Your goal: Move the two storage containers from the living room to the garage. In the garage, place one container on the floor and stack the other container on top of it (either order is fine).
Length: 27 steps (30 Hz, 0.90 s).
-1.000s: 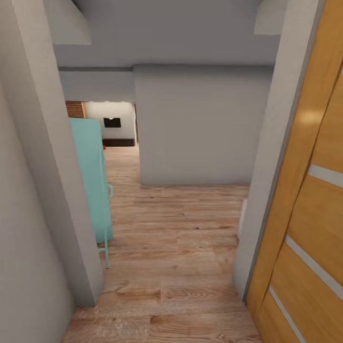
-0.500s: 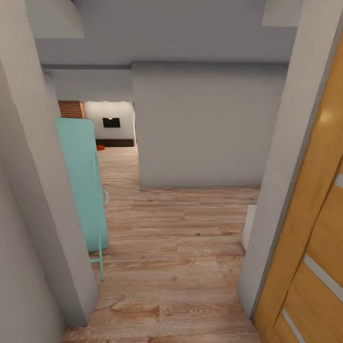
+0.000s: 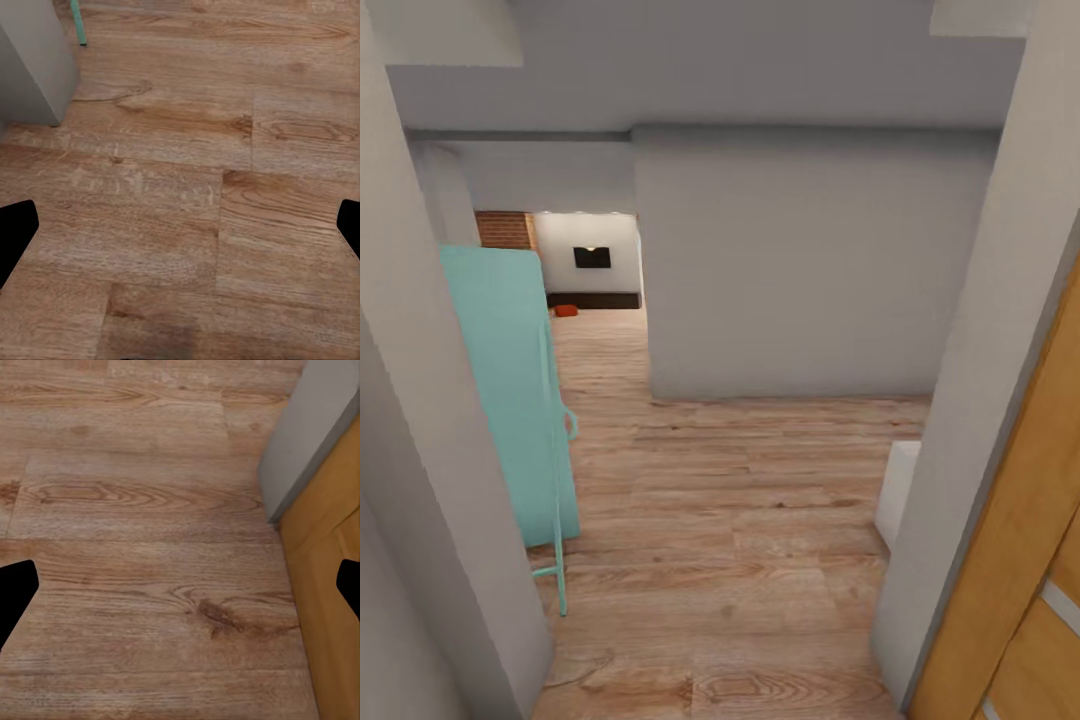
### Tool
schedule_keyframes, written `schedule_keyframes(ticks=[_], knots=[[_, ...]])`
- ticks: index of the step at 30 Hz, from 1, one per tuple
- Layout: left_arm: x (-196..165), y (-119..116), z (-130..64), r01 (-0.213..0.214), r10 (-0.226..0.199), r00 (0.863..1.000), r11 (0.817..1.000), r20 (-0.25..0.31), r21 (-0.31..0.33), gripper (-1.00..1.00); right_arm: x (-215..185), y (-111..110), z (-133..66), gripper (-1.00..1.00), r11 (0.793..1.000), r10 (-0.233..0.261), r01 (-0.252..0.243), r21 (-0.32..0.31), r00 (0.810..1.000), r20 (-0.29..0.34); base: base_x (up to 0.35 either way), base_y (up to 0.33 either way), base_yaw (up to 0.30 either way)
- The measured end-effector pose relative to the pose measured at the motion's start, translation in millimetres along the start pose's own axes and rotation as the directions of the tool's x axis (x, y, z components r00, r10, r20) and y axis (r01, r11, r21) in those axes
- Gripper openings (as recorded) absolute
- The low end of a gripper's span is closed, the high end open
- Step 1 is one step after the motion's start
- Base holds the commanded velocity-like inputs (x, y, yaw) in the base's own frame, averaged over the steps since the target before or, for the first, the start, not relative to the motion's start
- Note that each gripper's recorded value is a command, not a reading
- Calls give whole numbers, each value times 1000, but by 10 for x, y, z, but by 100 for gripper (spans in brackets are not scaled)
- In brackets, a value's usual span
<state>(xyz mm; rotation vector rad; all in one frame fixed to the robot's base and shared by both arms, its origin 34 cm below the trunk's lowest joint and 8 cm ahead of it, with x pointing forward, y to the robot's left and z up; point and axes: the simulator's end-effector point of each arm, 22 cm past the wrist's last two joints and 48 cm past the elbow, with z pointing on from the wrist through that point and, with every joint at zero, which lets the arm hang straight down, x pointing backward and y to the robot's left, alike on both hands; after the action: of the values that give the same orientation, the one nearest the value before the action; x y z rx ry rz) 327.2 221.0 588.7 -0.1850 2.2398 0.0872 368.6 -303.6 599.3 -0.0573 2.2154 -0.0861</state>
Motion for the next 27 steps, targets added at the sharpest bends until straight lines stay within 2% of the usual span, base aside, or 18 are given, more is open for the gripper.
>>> schedule_keyframes(ticks=[9, 10, 11, 12, 14, 17, 19, 27], knots=[[-9, 78, -1, -9, 9, 1000, 1000, 8, -8, 100, -1, -4, 0, 100, 1000, 0, 0, 2, 1000, 1, 323, 0, 0], [-11, 123, 4, -12, 12, 1000, 1000, 9, -15, 100, 0, -6, 0, 100, 1000, -1, 1, 3, 1000, 0, 325, 0, 0], [-19, 274, 20, -19, 19, 1000, 999, 10, -37, 100, 1, -31, 0, 100, 1000, -1, 1, 14, 1000, -1, 325, 0, 0], [-21, 284, 24, -26, 26, 1000, 999, 10, -34, 100, 1, -35, 0, 100, 1000, -1, 1, 15, 1000, -1, 325, 0, 0], [-3, 340, 34, -34, 34, 999, 999, 0, -39, 100, 2, -39, 0, 100, 1000, -2, 2, 18, 1000, -1, 325, 0, 0], [131, 423, 62, -57, 53, 996, 997, -74, -45, 100, 0, -37, -1, 100, 1000, -2, 2, 20, 1000, 0, 325, 0, 0], [163, 436, 81, -64, 59, 993, 997, -98, -44, 100, -2, -39, -1, 100, 1000, -1, 1, 21, 1000, 1, 325, 0, 0], [180, 437, 103, -68, 63, 991, 997, -117, -39, 100, -5, -42, -1, 100, 1000, 0, -1, 22, 1000, 2, 325, 0, 0]])
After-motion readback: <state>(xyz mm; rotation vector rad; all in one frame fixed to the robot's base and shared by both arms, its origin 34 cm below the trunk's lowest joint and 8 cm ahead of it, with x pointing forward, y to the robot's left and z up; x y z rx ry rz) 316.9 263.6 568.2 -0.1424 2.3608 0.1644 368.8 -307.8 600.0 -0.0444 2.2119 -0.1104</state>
